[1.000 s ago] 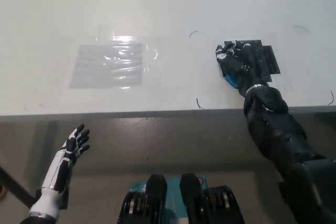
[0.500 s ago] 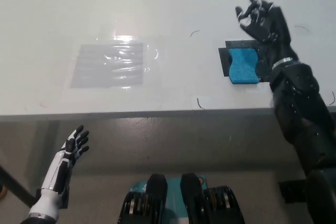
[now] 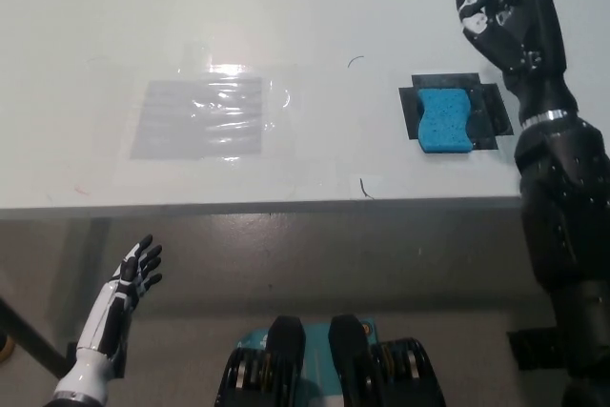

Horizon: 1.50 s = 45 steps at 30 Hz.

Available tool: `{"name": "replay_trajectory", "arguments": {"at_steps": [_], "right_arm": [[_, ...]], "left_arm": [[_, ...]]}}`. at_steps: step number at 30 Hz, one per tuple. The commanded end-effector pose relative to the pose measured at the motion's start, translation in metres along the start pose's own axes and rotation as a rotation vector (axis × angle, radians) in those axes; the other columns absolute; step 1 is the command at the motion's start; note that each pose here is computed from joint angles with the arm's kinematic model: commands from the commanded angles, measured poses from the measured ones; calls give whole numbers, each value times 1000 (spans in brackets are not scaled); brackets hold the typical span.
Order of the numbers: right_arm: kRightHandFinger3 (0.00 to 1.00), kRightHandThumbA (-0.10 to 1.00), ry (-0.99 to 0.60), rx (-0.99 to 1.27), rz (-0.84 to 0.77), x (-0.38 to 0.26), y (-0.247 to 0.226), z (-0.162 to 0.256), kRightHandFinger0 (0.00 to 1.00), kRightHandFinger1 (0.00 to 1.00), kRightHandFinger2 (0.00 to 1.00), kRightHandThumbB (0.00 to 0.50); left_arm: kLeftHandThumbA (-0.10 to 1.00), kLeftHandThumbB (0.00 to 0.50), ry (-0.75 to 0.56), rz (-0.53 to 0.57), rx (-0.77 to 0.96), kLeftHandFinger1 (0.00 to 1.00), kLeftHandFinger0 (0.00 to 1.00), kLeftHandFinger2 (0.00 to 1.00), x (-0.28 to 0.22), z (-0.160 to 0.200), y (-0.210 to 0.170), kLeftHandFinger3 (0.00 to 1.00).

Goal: A soft sponge is kept on the balc marked spot on the table infront of the robot and it uses its right hand fist to press down on it and drrags it across the table in a back and forth manner twice to clean it

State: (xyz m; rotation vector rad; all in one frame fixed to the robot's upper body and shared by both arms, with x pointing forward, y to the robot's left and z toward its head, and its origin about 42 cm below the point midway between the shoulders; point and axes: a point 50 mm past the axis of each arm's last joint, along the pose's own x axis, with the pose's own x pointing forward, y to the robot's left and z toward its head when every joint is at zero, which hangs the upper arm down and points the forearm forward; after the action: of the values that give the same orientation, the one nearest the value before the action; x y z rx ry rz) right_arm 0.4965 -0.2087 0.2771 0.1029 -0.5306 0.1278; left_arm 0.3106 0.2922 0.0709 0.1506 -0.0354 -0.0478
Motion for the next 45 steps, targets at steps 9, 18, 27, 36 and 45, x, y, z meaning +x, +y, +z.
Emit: {"name": "replay_trajectory", "arguments": {"at_steps": [9, 18, 27, 36, 45], "right_arm": [[1000, 676, -633, -125, 457, -180, 85, 209, 1000, 1000, 1000, 403], [416, 555, -532, 36, 507, -221, 53, 179, 1000, 1000, 1000, 316], [1000, 1000, -175, -40, 447, -267, 33, 123, 1000, 1000, 1000, 500], [1000, 880, 195, -27, 376, -277, 5, 33, 1000, 1000, 1000, 500], [1000, 1000, 338, -11, 284, -272, -2, -36, 1000, 1000, 1000, 500]], "left_arm": [[1000, 500, -82, -17, 34, 1000, 1000, 1000, 2, 13, 10, 1000], [1000, 500, -85, -18, 27, 1000, 1000, 1000, 3, 13, 9, 1000], [1000, 500, -83, -10, 28, 1000, 1000, 1000, 5, 12, 12, 1000], [1000, 500, -101, 9, 42, 1000, 1000, 1000, 10, 15, 16, 1000], [1000, 500, -107, 22, 33, 1000, 1000, 1000, 8, 17, 15, 1000]]}}
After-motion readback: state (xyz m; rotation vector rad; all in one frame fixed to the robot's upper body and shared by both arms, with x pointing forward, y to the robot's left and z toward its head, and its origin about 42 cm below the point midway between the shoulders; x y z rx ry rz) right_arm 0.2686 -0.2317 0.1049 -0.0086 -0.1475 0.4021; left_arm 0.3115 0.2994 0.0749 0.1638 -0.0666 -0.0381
